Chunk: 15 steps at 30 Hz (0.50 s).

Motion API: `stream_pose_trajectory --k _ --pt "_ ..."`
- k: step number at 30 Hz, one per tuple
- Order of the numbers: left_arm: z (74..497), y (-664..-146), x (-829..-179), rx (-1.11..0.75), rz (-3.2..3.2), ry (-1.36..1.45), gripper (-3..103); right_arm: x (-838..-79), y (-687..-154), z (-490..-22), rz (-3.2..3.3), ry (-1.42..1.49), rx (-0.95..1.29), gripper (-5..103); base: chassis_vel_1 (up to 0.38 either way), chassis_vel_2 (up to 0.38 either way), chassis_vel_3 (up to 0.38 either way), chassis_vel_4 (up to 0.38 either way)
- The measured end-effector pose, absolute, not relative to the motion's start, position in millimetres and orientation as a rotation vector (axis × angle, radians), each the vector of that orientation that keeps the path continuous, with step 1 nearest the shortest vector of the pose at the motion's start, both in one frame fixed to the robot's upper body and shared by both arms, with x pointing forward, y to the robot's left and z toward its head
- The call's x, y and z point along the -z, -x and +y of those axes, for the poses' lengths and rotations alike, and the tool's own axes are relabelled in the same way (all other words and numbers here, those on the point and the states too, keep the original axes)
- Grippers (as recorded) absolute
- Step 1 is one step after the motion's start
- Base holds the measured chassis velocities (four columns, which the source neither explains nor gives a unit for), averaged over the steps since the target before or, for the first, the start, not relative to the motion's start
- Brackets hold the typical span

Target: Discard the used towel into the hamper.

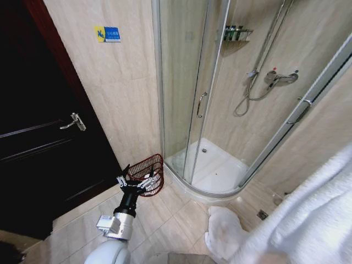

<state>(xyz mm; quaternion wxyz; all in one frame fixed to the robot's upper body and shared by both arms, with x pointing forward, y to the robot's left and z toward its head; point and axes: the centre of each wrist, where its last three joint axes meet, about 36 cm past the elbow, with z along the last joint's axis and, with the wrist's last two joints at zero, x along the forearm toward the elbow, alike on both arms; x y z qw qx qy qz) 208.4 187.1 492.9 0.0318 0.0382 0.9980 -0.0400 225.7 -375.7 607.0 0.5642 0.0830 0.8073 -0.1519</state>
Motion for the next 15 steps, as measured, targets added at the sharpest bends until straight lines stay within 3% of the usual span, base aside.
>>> stream_pose_trajectory --k 15 --pt "187.1 -208.4 -492.9 0.123 3.074 -0.118 100 -607.1 -225.5 -375.8 1.899 -0.196 0.366 12 0.038 0.034 0.035 0.043"
